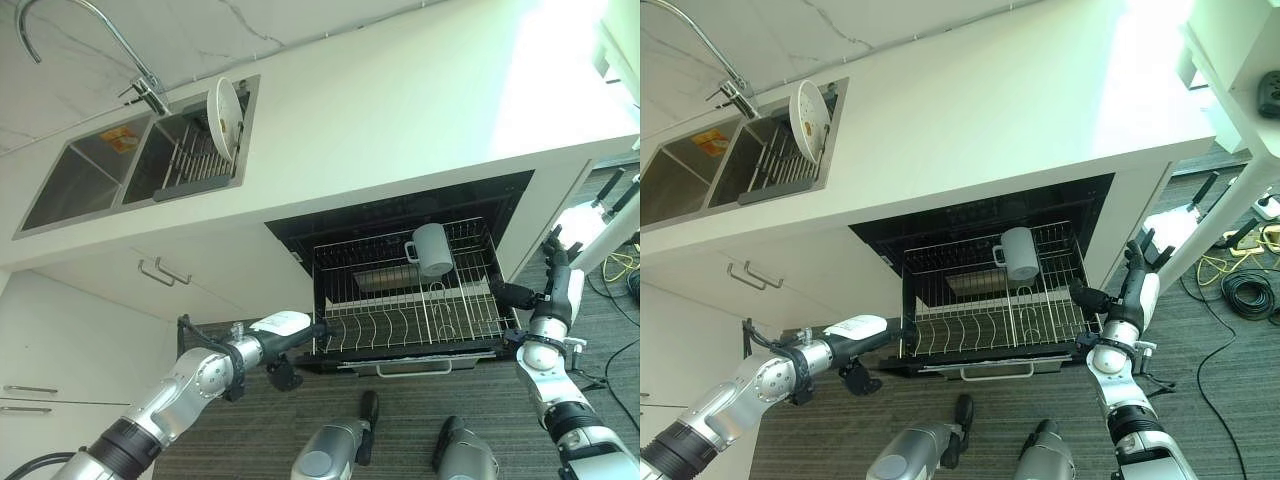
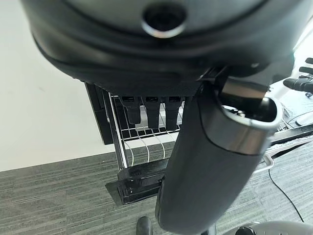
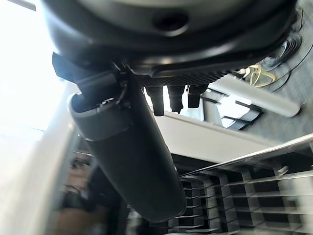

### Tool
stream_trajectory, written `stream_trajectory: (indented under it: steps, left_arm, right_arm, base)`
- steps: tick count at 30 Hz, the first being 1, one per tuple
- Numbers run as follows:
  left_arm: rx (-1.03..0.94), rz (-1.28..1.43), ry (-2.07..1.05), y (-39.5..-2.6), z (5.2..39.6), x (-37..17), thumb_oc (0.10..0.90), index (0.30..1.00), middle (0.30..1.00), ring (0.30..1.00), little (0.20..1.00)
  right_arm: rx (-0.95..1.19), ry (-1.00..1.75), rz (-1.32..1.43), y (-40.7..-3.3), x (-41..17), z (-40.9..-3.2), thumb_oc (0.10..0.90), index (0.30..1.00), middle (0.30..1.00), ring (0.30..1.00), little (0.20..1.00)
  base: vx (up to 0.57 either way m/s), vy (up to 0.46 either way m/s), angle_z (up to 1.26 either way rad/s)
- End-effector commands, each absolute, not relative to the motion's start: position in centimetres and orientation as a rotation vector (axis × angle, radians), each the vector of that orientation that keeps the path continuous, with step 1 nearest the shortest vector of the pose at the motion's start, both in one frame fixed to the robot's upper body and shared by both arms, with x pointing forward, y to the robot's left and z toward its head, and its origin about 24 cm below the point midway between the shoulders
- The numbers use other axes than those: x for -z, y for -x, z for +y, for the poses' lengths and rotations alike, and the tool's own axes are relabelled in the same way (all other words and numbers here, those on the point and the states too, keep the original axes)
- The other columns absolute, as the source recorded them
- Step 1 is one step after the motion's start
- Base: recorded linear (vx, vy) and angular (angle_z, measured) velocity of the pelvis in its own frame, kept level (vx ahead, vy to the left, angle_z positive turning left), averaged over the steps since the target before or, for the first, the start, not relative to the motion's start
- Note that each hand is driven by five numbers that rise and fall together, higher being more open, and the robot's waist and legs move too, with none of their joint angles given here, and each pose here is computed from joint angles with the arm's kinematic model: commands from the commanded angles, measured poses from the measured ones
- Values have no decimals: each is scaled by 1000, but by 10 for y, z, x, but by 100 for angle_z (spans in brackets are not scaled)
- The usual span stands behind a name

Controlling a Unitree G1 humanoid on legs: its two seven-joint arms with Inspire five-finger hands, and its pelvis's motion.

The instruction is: Place the dishes in the dishwasher.

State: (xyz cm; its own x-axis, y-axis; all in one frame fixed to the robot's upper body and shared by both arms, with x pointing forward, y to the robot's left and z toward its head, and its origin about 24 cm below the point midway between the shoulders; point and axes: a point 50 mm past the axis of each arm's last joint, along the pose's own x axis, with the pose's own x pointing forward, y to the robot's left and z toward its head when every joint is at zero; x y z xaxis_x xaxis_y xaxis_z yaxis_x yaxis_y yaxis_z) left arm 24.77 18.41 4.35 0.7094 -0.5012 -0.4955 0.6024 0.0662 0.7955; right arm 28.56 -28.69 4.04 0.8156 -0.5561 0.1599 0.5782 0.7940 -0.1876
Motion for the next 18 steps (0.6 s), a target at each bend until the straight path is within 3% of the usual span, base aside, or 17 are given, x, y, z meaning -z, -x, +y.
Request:
stream_trajectory:
  steps: [1,4,10,14,18]
  left_arm:
    - [688,-19,-1243,-252,187,-66,800,900,900,900,900]
    - [630,-11,-1214,-250,196,-66,800,900,900,900,900]
    - [335,-12,-955,-249,219,-64,800,900,900,900,900]
    - [90,-232,-257,-239,225,-77,800,900,900,900,900]
    - [5,-351,28,-226,239,-85,800,900,900,900,900]
  right_arm:
    - [542,11,-528,-291,-108,-280,800,900,900,900,900]
    - [465,-104,-640,-281,-118,-267,800,900,900,900,900]
    - [258,-240,-833,-258,-140,-237,800,900,900,900,900]
    - [169,-286,-893,-250,-147,-226,800,900,900,900,900]
    - [128,-287,-855,-249,-143,-227,800,900,900,900,900]
  base:
    - [0,0,0]
    - [-32,-36,0]
    - [-127,-45,-4]
    - [-178,77,-13]
    - [-110,99,-8]
